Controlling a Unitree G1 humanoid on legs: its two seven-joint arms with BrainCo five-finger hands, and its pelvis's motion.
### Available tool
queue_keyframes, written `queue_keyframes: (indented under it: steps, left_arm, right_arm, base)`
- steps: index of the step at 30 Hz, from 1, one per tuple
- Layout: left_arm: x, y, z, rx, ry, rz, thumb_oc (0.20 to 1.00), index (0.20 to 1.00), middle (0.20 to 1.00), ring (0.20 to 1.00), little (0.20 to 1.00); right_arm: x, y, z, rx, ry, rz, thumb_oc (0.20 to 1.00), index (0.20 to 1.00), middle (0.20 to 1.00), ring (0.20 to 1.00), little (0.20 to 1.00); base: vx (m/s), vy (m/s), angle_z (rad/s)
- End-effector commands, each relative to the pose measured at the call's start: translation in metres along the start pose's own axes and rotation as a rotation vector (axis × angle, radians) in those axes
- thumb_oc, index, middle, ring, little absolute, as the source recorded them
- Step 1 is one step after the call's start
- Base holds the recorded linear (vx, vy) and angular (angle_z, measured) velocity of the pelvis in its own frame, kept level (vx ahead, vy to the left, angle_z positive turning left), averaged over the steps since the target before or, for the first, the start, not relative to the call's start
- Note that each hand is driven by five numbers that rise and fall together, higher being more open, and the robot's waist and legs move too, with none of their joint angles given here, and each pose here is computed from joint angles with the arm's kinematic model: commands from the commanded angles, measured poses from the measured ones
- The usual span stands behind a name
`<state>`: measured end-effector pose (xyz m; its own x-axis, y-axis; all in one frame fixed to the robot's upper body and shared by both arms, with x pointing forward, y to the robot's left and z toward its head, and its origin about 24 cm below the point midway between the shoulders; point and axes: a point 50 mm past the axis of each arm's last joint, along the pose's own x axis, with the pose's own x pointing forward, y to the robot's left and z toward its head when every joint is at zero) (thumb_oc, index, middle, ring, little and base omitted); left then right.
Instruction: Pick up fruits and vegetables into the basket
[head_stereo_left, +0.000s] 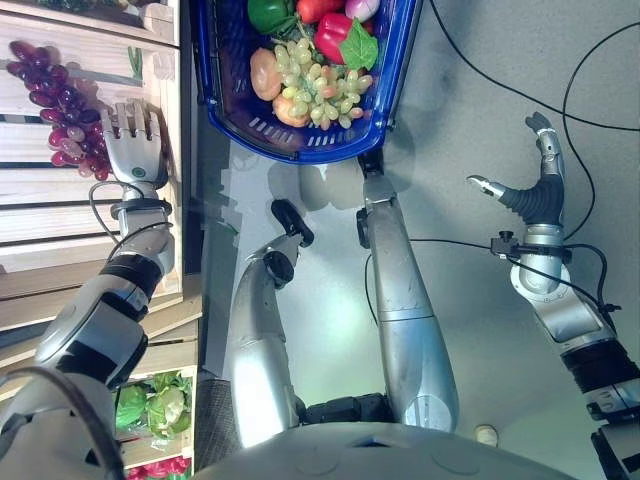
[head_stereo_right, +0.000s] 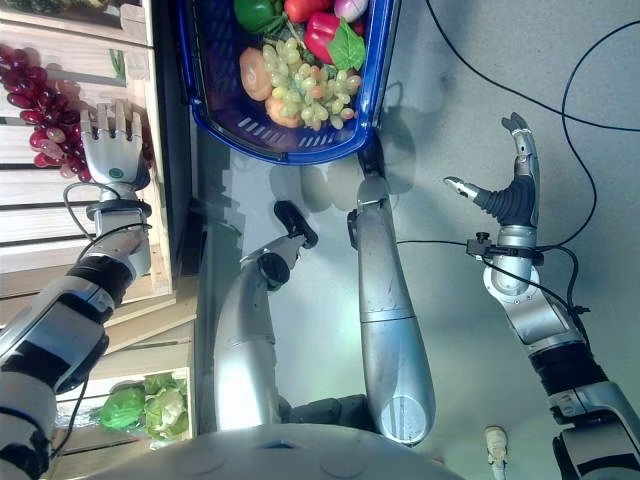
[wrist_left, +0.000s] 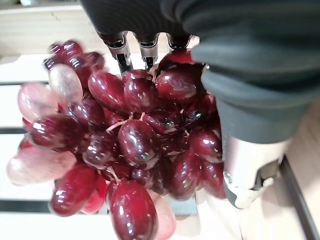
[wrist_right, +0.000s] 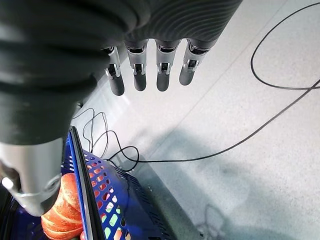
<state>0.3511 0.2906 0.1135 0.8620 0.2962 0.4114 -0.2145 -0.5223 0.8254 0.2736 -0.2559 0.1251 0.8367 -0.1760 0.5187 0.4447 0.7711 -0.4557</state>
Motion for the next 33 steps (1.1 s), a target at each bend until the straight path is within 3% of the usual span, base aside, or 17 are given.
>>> queue_keyframes:
  steps: [1,12,13,14,28,33]
  left_arm:
    - [-0.025,-0.041,-0.057,0.18,0.217,-0.197,1.0,1.0,1.0,1.0,1.0]
    - [-0.036,-0.052,-0.073,0.207,0.382,-0.348,1.0,1.0,1.0,1.0,1.0]
    - [-0.036,-0.052,-0.072,0.21,0.381,-0.363,0.357,0.357,0.357,0.357,0.357]
    - [-0.036,-0.053,-0.072,0.208,0.382,-0.362,0.2,0.2,0.2,0.2,0.2]
    - [-0.051,-0.067,-0.06,0.031,0.332,-0.375,0.2,0.2,0.2,0.2,0.2]
    - [-0.057,-0.077,-0.051,-0.246,0.346,-0.431,0.2,0.2,0.2,0.2,0.2]
  right_arm:
    - [-0.007,0.01,0.01,0.095,-0.045,-0.003,1.0,1.0,1.0,1.0,1.0]
    - [-0.003,0.012,0.008,0.101,-0.046,-0.025,1.0,1.0,1.0,1.0,1.0]
    - [-0.002,0.011,0.008,0.105,-0.045,-0.031,1.0,1.0,1.0,1.0,1.0]
    - [-0.001,0.011,0.007,0.105,-0.045,-0.033,1.0,1.0,1.0,1.0,1.0]
    - [-0.005,0.005,0.006,0.082,-0.061,-0.05,1.0,1.0,1.0,1.0,1.0]
    - [-0.012,0.005,0.002,0.042,-0.068,-0.02,1.0,1.0,1.0,1.0,1.0]
  base:
    - [0.0,0.0,0.0]
    - [0.0,0.0,0.0]
    - [0.0,0.0,0.0]
    - [0.0,0.0,0.0]
    - [-0.01,0.019,0.01]
    - [0.0,0.015,0.0]
